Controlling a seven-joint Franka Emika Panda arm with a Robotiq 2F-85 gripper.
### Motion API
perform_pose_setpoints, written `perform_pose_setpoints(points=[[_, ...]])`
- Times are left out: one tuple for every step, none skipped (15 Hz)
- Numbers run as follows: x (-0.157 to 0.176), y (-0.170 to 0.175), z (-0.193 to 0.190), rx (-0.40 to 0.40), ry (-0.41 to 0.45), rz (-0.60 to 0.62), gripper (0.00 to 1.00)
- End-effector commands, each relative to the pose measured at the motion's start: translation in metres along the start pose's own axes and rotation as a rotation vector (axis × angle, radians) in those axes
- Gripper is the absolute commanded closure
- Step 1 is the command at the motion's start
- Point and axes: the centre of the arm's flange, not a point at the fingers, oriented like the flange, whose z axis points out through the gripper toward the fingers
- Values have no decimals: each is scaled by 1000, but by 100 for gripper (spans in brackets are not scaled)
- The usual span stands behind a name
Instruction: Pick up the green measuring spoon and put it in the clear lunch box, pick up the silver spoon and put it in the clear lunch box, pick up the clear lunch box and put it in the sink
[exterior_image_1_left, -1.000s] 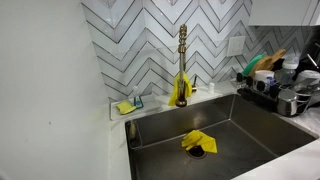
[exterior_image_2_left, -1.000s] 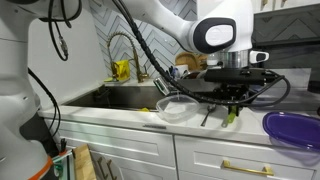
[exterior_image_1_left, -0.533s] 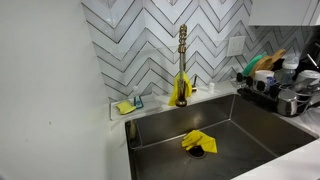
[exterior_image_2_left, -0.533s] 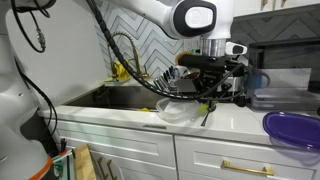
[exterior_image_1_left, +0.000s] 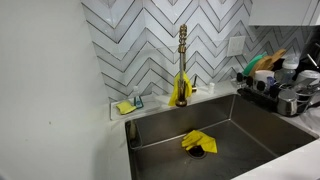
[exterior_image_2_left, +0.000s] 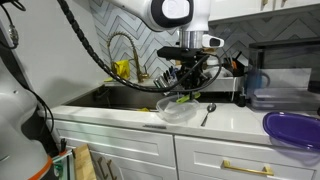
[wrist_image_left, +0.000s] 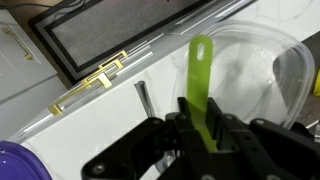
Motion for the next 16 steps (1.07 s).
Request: perform_pose_setpoints(points=[[-1,0,0,0,0,0,79],[-1,0,1,1,-1,0,79],[-1,0,1,1,-2,1,79],[-1,0,1,1,-2,1,95],[-1,-10,1,1,-5,-14,95],[0,-23,2,9,-16,-33,95],[1,-31,3,4,-18,-41,95],[2,-42,5,7,-26,-56,95],[5,-51,6,7,-36,-73,95],[8,-60,12,-4,-51,-71,95],[10,-66,16,-3,-63,-74,95],[12,-71,25,-3,-76,-73,95],[15,-76,34,-17,-85,-56,95],[18,-79,46,-15,-68,-52,95],[19,-84,51,-12,-69,-38,95],[20,-87,56,-7,-53,-36,95]])
